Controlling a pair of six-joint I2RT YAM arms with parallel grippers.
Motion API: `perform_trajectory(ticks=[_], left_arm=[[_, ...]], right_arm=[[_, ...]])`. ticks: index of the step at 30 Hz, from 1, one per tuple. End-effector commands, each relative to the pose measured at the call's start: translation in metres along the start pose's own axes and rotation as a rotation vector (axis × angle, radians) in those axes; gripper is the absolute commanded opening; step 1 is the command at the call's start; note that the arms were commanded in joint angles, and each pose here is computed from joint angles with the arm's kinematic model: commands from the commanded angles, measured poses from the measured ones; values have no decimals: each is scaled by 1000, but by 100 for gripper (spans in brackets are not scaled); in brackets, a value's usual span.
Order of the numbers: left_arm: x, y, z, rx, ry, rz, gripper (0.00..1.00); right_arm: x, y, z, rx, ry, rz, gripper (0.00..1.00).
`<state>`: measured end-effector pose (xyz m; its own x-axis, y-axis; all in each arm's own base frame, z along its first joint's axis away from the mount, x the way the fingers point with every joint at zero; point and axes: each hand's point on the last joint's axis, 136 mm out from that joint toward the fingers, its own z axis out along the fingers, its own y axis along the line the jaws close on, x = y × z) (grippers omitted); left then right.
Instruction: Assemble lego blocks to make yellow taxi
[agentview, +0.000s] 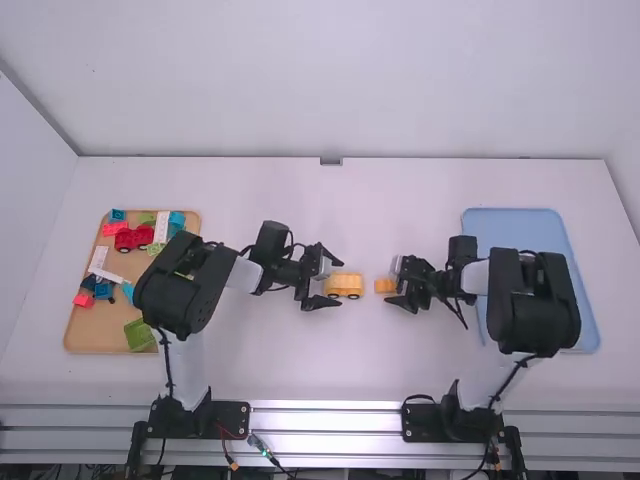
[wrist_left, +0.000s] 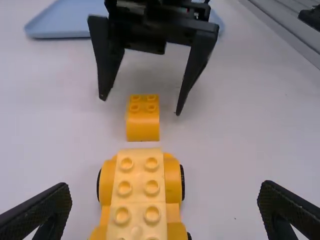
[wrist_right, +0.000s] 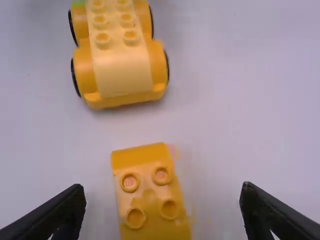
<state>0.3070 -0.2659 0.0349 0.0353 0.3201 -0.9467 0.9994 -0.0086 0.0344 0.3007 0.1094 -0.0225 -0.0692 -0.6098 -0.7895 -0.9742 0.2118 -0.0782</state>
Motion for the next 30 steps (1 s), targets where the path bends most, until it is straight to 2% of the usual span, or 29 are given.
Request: perform_trajectory(ticks=[1, 2, 4, 6, 7, 8, 18, 21, 30], left_arm=[[-2, 5, 0, -3, -6, -13, 99], [-3, 5, 0, -2, -7, -12, 99], [-2, 5, -1, -5, -6, -20, 99], [-3, 4, 1, -1, -7, -35, 99], [-3, 4, 1, 0, -6, -36, 99], [-2, 4, 1, 1, -5, -39, 99], [-2, 3, 1, 1, -4, -42, 99], [-2, 3, 1, 1, -3, -41, 99], [0, 5, 1, -6, 4, -39, 99]], right_arm=[[4, -3, 5, -18, -18, 27, 76], [3, -4, 8, -32, -39, 25, 70], [1, -4, 9, -47, -61, 13, 66], [1, -4, 10, -61, -63, -3, 62], [4, -4, 10, -69, -53, -7, 55], [6, -4, 11, -73, -43, -10, 52], [15, -3, 8, -68, -9, 15, 54], [16, -5, 4, -58, -21, 31, 57], [11, 4, 5, -77, -58, -9, 56]])
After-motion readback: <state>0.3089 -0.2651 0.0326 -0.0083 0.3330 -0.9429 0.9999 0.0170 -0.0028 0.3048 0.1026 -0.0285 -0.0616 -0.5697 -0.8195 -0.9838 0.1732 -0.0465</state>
